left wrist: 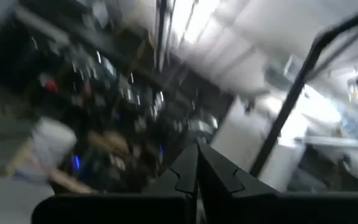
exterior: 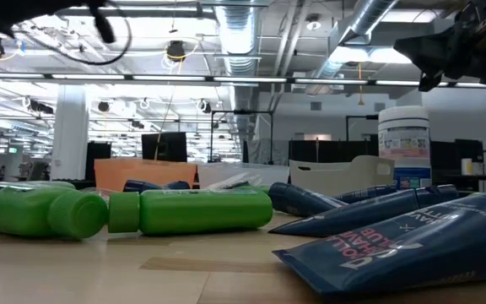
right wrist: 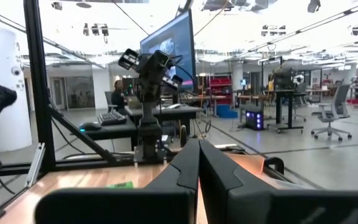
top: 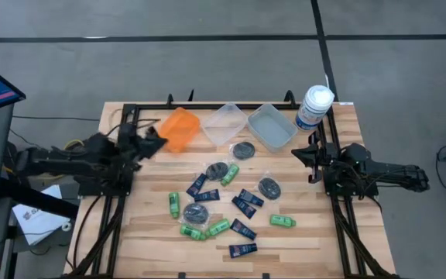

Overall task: Pick & Place Travel size toiletries
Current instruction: Put the hairbrush into the orange bin

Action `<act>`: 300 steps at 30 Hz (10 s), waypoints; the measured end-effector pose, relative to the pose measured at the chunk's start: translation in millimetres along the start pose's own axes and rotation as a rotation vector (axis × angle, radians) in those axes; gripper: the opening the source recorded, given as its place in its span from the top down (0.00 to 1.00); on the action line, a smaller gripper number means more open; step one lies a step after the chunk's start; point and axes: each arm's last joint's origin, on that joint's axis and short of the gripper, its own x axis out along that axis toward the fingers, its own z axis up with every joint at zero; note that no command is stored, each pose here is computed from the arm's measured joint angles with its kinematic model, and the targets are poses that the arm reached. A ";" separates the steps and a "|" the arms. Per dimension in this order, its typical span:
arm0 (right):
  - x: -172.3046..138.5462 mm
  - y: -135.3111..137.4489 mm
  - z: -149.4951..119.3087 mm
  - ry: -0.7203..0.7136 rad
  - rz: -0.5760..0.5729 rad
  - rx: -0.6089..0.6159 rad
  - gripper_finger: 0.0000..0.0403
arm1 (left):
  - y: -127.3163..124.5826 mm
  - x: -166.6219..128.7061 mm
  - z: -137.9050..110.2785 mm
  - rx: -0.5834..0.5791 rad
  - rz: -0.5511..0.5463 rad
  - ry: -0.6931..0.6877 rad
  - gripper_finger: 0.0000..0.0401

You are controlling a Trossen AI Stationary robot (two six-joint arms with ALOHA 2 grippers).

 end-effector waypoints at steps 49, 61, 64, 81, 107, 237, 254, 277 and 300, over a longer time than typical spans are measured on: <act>0.0 0.0 -0.3 0.003 0.000 0.000 1.00 | 25.0 82.7 -40.5 0.299 0.482 0.754 0.56; -0.1 -0.2 -4.8 0.050 -0.002 0.010 1.00 | 74.6 100.0 -66.0 0.246 0.551 0.813 0.45; -0.2 -0.3 -5.8 0.060 -0.004 0.024 1.00 | 82.9 103.9 -74.3 0.259 0.534 0.829 0.47; -0.2 -0.9 -5.8 0.059 -0.015 0.024 1.00 | 133.3 119.0 -99.7 0.296 0.547 0.954 0.45; -0.2 -1.0 -5.8 0.059 -0.016 0.026 1.00 | 139.5 85.7 -119.5 0.380 0.461 1.110 0.48; -0.3 -3.1 -5.9 0.058 -0.091 0.039 1.00 | 123.6 14.1 -23.8 0.588 1.119 0.790 0.48; -0.3 -3.2 -5.9 0.057 -0.092 0.039 1.00 | 24.6 47.3 -40.0 0.319 0.657 0.879 0.40; -0.4 -3.3 -7.7 0.076 -0.093 0.038 1.00 | -15.3 38.1 -138.9 0.205 0.715 1.313 0.42; -0.5 -3.2 -8.2 0.081 -0.093 0.037 1.00 | 11.5 32.0 -179.6 0.142 0.735 1.323 0.42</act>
